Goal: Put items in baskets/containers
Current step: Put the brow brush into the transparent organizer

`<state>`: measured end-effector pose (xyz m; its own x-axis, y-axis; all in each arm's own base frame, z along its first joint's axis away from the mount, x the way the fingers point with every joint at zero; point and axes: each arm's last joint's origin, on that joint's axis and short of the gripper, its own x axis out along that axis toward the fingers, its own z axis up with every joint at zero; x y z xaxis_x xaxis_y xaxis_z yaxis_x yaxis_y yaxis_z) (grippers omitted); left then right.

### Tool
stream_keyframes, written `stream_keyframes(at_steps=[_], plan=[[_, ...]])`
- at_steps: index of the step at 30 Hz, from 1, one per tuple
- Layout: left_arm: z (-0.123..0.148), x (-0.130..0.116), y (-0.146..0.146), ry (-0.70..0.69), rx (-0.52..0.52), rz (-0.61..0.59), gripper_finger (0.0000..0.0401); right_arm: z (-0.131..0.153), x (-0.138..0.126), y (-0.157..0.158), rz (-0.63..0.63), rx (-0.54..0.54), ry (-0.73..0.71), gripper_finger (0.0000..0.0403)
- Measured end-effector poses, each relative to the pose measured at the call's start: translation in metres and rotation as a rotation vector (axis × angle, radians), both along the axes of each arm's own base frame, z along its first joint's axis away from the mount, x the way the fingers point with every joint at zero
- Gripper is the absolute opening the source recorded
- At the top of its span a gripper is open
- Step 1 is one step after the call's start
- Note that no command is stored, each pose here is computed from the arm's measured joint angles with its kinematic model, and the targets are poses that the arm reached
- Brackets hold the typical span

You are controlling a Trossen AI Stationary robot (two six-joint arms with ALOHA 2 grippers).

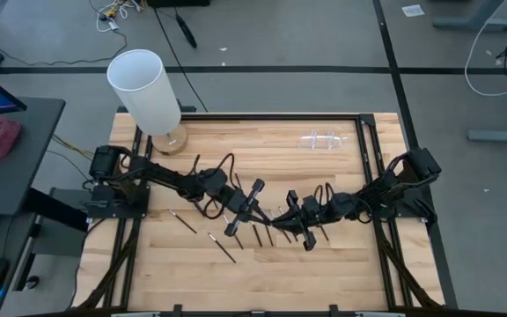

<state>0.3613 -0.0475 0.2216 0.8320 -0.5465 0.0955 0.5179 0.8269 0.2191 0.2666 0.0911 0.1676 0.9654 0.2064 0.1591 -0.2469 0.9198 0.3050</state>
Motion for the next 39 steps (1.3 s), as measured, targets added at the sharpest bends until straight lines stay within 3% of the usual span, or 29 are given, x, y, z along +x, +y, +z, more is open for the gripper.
stream_keyframes(at_steps=[8,11,16,20,27,39], plan=[[0.005,-0.005,0.004,0.156,-0.031,0.121,0.0013,0.001,-0.021,-0.012,-0.094,-0.044,0.276,0.0157],[0.007,-0.007,0.008,0.196,-0.034,0.204,0.0013,0.006,-0.029,-0.017,-0.171,-0.127,0.442,0.0193],[0.006,-0.008,0.018,0.289,-0.030,0.326,0.0013,0.031,-0.029,-0.018,-0.216,-0.235,0.550,0.0222],[0.010,-0.002,0.027,0.318,-0.036,0.387,0.0015,0.044,-0.017,-0.014,-0.227,-0.308,0.534,0.0221],[0.013,0.000,0.033,0.315,-0.020,0.406,0.0015,0.031,0.004,-0.010,-0.333,-0.334,0.542,0.0200],[0.010,-0.001,0.032,0.340,-0.014,0.398,0.0018,0.028,0.015,-0.006,-0.356,-0.315,0.450,0.0113]])
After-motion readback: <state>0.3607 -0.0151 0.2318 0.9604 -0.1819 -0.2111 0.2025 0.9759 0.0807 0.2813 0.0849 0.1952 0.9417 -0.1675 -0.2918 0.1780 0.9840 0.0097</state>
